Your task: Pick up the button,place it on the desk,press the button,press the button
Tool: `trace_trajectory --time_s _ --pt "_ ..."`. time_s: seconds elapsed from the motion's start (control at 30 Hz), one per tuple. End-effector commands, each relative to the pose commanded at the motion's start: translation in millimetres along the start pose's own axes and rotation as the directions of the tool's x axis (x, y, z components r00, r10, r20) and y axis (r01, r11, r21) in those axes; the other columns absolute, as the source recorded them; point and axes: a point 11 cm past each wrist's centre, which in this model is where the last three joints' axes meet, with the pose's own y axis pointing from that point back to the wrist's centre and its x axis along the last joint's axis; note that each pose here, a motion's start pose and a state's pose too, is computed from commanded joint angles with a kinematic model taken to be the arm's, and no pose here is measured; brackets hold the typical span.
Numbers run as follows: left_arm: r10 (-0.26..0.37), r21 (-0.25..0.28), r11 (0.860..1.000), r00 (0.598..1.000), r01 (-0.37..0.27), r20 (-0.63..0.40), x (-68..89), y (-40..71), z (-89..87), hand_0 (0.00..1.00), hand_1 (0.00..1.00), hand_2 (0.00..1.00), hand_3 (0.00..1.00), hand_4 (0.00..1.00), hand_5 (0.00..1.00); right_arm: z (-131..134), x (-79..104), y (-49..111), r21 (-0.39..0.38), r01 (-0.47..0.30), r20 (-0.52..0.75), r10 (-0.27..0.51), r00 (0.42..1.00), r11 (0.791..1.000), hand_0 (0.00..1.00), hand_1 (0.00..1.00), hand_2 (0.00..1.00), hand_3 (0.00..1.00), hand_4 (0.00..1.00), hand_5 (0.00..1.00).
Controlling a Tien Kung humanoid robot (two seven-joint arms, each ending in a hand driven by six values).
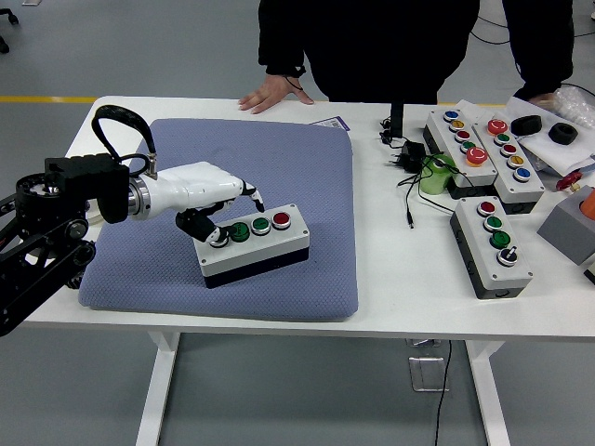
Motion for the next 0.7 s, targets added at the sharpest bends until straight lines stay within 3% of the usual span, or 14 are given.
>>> trace_trajectory --time_s 0.07,0.1,0.2,0.27,0.3,0.43,0.5,0.53,0.6,0.67,0.7 --pt "0.065 0.003 0.998 0.996 -0.065 -0.066 13.0 3.6 -5.5 0.002 0.002 0.045 0.739 0.610 0.002 0 0.1 0.0 0.000 0.000 -0.001 0.000 1.000 1.000 0.765 0.731 0.738 0.593 0.196 0.149" --pt "0.096 0.007 0.995 0.991 -0.096 -0.091 17.9 5.1 -7.9 0.002 0.057 0.158 0.793 0.901 0.537 0 0.1 0.0 0.000 0.000 -0.001 0.000 1.000 1.000 0.765 0.732 0.738 0.593 0.196 0.149" --pt "0.231 0.064 0.973 0.951 -0.222 -0.206 31.2 8.4 -24.5 0.002 0.057 0.158 0.793 0.901 0.537 0 -0.1 0.0 -0.001 0.000 -0.001 0.000 1.000 1.000 0.765 0.732 0.738 0.593 0.196 0.149" --pt "0.314 0.124 0.949 0.904 -0.290 -0.292 34.8 10.3 -39.3 0.002 0.057 0.158 0.793 0.901 0.537 0 -0.1 0.0 -0.001 0.000 -0.003 0.000 1.000 1.000 0.765 0.732 0.738 0.593 0.196 0.149" --pt "0.354 0.157 0.935 0.875 -0.318 -0.330 35.2 11.5 -47.4 0.268 0.463 0.514 0.894 0.907 0.888 0 -0.1 0.0 -0.001 0.000 -0.003 0.000 1.000 1.000 0.765 0.732 0.739 0.593 0.196 0.148" --pt "0.500 0.282 0.866 0.733 -0.414 -0.460 34.6 18.7 -75.8 0.268 0.463 0.514 0.894 0.907 0.888 0 -0.3 0.0 -0.001 0.001 -0.003 -0.001 1.000 1.000 0.765 0.732 0.739 0.593 0.196 0.148" --pt "0.581 0.357 0.814 0.631 -0.458 -0.514 33.0 24.9 -93.1 0.268 0.463 0.514 0.894 0.907 0.888 0 -0.6 0.1 -0.001 0.001 -0.003 -0.001 1.000 1.000 0.765 0.732 0.739 0.593 0.196 0.148" --pt "0.614 0.391 0.789 0.582 -0.475 -0.533 32.5 28.3 -100.5 0.741 0.828 0.873 0.931 0.874 0.998 0 -0.7 0.1 -0.001 0.002 -0.002 -0.002 1.000 1.000 0.765 0.732 0.739 0.593 0.196 0.148" --pt "0.672 0.458 0.738 0.477 -0.496 -0.566 30.0 35.4 -115.6 0.741 0.828 0.873 0.931 0.874 0.998 0 -1.0 0.1 -0.001 0.002 -0.003 -0.002 1.000 1.000 0.765 0.732 0.739 0.593 0.196 0.148" --pt "0.710 0.520 0.697 0.375 -0.495 -0.596 25.4 42.2 -130.2 0.741 0.828 0.873 0.931 0.874 0.998 0 -1.1 0.2 -0.001 0.002 -0.003 -0.002 1.000 1.000 0.765 0.732 0.739 0.593 0.196 0.148" --pt "0.722 0.547 0.681 0.325 -0.487 -0.611 22.2 45.0 -137.0 0.864 0.881 0.933 0.943 0.841 0.998 0 -1.1 0.2 -0.001 0.002 -0.003 -0.002 1.000 1.000 0.765 0.731 0.739 0.593 0.196 0.148"
